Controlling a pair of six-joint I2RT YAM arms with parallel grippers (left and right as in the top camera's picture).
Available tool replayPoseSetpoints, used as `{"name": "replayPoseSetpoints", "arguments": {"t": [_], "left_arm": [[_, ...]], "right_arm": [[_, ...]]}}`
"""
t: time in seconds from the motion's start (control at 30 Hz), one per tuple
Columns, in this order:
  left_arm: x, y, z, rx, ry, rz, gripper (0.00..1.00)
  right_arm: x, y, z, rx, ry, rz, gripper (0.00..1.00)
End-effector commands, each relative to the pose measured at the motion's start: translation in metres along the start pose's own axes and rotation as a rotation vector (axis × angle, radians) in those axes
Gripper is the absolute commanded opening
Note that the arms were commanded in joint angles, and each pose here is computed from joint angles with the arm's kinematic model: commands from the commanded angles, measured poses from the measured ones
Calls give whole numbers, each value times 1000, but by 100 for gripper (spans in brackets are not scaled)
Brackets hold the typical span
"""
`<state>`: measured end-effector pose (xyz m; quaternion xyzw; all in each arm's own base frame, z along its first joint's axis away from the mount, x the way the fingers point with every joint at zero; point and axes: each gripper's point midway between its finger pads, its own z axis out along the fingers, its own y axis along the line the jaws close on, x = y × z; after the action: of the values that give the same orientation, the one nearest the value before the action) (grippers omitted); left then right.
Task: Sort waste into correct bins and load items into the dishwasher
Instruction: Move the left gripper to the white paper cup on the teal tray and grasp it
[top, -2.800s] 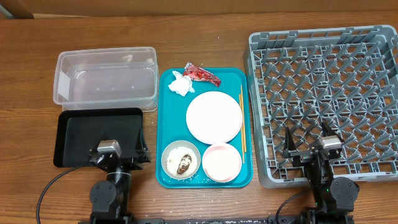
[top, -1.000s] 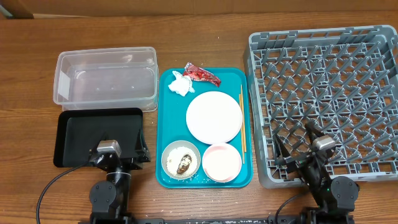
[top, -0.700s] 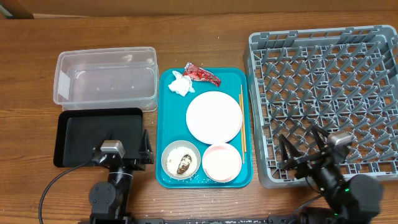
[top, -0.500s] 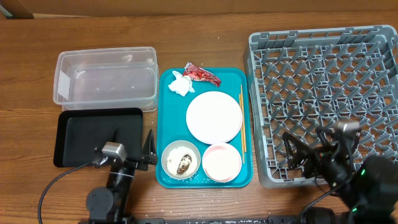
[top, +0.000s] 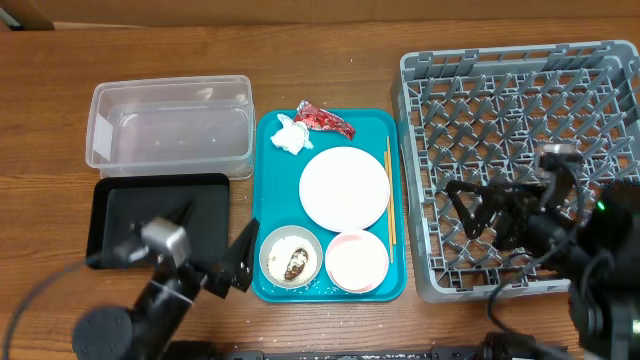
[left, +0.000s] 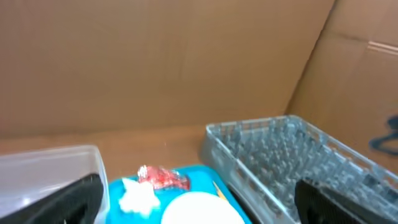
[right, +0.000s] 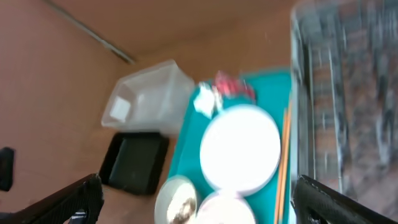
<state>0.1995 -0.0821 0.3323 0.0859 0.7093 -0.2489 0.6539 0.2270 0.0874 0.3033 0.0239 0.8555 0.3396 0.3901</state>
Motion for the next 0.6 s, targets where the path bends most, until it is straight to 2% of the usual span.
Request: {"name": "replayPoseSetpoints", "arguments": {"t": [0.0, 0.13, 0.23, 0.43, 0.57], "left_arm": [[-5, 2, 16, -13, 178, -84, 100], [7, 14, 34, -48, 394, -104, 100], [13, 19, 49, -43, 492, -146, 100], [10, -16, 77, 255, 532, -249, 100], [9, -18, 82, 282, 529, -253, 100]], "right_arm": [[6, -6, 6, 34, 77, 130, 100], [39, -13, 18, 107, 229, 139, 100], [61, -15, 23, 188, 314, 81, 100], [95, -2, 42, 304, 409, -173, 100], [113, 22, 65, 249, 464, -284, 100]]}}
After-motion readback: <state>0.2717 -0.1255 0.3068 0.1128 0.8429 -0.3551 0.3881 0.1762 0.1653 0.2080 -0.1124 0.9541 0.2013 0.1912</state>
